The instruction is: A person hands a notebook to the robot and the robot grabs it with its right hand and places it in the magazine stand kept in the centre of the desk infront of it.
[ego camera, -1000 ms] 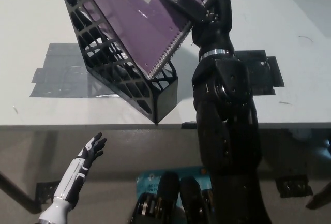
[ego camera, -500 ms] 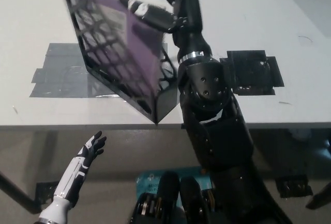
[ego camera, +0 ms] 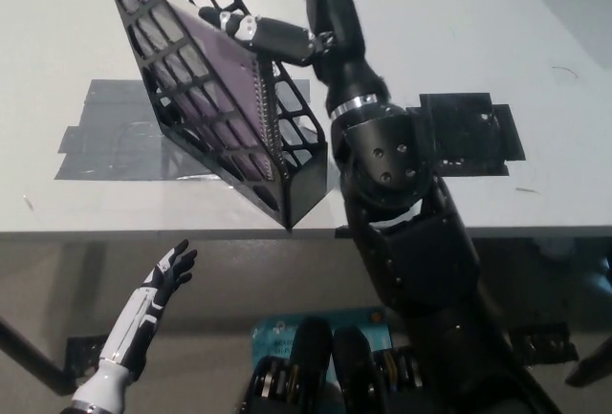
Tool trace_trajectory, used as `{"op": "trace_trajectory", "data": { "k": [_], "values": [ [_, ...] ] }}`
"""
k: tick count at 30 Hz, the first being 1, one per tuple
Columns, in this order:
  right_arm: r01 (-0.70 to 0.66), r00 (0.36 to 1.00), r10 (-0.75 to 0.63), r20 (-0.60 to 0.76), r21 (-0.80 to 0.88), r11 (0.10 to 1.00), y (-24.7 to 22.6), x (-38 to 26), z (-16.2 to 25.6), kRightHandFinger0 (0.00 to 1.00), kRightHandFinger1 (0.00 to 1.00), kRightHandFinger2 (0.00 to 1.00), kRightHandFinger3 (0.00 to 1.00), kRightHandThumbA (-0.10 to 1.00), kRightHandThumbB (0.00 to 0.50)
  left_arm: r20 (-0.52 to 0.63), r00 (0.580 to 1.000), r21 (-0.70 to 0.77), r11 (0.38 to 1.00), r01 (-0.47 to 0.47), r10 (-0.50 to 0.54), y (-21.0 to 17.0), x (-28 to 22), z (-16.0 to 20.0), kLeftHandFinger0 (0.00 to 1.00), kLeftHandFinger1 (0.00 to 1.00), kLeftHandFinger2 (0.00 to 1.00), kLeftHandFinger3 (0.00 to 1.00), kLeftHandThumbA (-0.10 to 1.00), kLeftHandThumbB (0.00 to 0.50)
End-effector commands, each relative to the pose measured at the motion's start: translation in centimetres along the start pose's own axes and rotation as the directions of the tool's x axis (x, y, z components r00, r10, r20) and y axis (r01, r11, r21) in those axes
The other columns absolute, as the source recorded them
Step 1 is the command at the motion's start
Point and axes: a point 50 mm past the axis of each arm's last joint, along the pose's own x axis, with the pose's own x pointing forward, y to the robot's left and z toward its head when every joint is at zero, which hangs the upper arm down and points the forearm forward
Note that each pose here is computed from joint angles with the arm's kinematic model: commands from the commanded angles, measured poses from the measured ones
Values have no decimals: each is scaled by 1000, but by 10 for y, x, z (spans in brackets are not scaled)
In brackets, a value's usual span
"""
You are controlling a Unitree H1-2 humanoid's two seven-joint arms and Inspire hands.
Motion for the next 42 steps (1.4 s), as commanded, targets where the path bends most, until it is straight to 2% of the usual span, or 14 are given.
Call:
{"op": "trace_trajectory", "data": {
  "k": [1,5,6,8,12,16,17,22,25,26,29,34,38,42],
  "values": [
    [-23,974,16,225,30,999,-18,5,69,1000,1000,1000,1000,1000,395,63,998,14,1000,19,-19,9,11,13,1000,1000,1000,1000,1000,500],
    [1,948,-11,319,29,1000,-39,-13,102,1000,1000,1000,1000,990,351,62,998,18,1000,24,-25,8,7,9,1000,1000,1000,1000,1000,500],
    [21,924,-39,380,53,998,-52,-27,118,1000,1000,1000,1000,976,305,55,998,35,999,25,-27,7,5,8,1000,1000,1000,1000,1000,500],
    [26,906,-51,421,64,998,-61,-37,128,1000,1000,1000,1000,976,276,50,998,46,999,24,-26,6,4,7,1000,1000,1000,1000,1000,500],
    [75,850,-84,519,40,996,-91,-85,151,1000,1000,1000,1000,998,313,37,999,46,999,19,-21,4,1,7,1000,1000,1000,1000,1000,500],
    [98,852,-89,515,11,995,-111,-128,143,1000,1000,1000,1000,998,322,23,999,50,998,26,-27,1,-7,3,1000,1000,1000,1000,1000,500],
    [109,865,-94,493,-3,994,-117,-144,135,1000,1000,1000,1000,997,303,19,999,53,998,28,-29,1,-9,2,1000,1000,1000,1000,1000,500],
    [107,935,-97,341,-11,994,-126,-188,92,1000,1000,1000,1000,956,304,-1,1000,44,999,22,-22,-1,-17,-4,1000,1000,1000,1000,1000,500],
    [81,970,-80,228,2,997,-127,-208,64,1000,1000,1000,1000,950,261,-9,1000,40,999,20,-20,-2,-18,-6,1000,1000,1000,1000,1000,500],
    [79,981,-77,179,-3,997,-126,-218,48,1000,1000,1000,1000,952,223,-12,1000,36,999,18,-18,-3,-19,-7,1000,1000,1000,1000,1000,500],
    [61,997,-60,46,-6,998,-124,-238,14,1000,1000,1000,1000,913,227,-13,1000,34,999,15,-15,-4,-19,-7,1000,1000,1000,1000,1000,500],
    [74,989,-76,-126,-18,997,-125,-265,-33,1000,1000,1000,1000,892,231,-6,1000,31,999,12,-12,-3,-17,-6,1000,1000,1000,1000,1000,500],
    [86,964,-86,-251,-14,996,-130,-289,-68,1000,1000,1000,1000,901,141,5,1000,50,999,16,-17,1,-11,-3,1000,1000,1000,1000,1000,500],
    [59,949,-63,-310,-22,998,-133,-294,-84,1000,1000,1000,1000,921,179,1,1000,41,999,5,-6,2,-13,-4,1000,1000,1000,1000,1000,500]
  ]
}}
